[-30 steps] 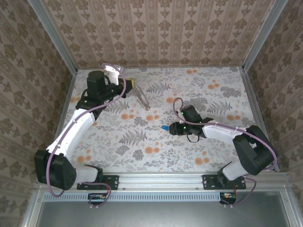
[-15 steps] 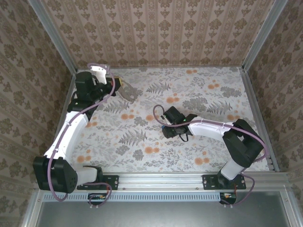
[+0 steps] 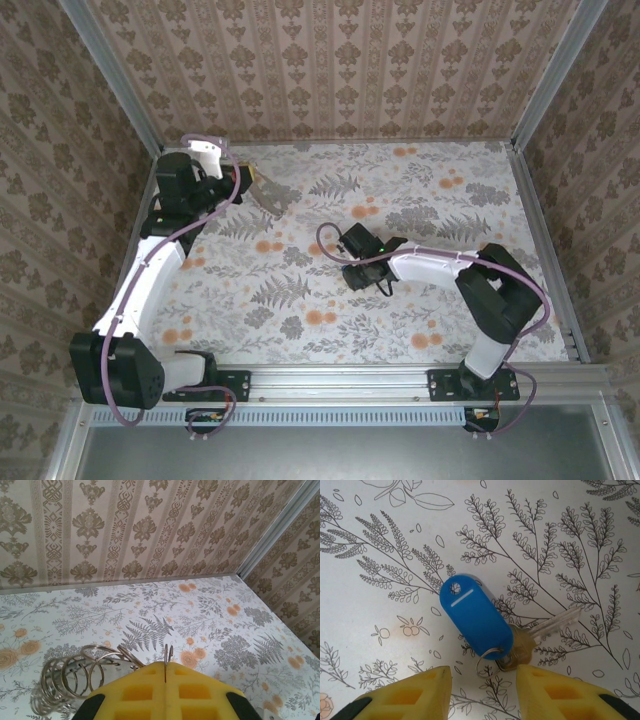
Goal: Put the keys on the keyring
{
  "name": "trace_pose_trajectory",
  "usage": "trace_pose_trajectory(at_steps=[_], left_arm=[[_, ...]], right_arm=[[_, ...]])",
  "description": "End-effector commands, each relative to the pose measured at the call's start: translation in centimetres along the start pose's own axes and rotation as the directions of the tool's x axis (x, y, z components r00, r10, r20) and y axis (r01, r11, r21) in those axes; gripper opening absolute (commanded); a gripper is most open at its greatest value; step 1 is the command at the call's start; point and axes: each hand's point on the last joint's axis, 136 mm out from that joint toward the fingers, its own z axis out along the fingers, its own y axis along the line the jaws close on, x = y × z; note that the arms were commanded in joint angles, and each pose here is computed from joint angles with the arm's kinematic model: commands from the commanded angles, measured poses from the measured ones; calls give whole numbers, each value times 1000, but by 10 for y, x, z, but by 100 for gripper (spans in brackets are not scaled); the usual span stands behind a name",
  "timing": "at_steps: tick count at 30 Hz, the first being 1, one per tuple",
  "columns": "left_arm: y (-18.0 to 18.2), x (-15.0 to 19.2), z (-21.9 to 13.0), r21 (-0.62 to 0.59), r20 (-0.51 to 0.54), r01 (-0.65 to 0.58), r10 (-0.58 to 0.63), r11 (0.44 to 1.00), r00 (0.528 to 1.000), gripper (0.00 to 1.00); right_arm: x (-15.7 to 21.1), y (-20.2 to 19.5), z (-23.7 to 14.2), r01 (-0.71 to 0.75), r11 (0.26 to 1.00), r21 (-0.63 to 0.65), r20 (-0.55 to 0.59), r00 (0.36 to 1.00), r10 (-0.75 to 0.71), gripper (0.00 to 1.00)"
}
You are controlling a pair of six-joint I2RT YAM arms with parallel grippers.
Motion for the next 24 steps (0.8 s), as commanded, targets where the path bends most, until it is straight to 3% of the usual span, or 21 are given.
trace_pose_trajectory(at_steps=[1,17,24], left_arm=[[-9,-18,-11,25,66,-17,15,1000,998,0],[-7,-18,-8,33,68,-4,2,999,998,0],[-8,-19,-8,40,71,-1,-2,999,997,0]], right_arm=[[0,-3,2,33,999,36,-25,999,-33,40],[8,-8,17,61,995,73,-65,996,-57,34],[7,-10,16,66,994,83,-62,996,-61,20]])
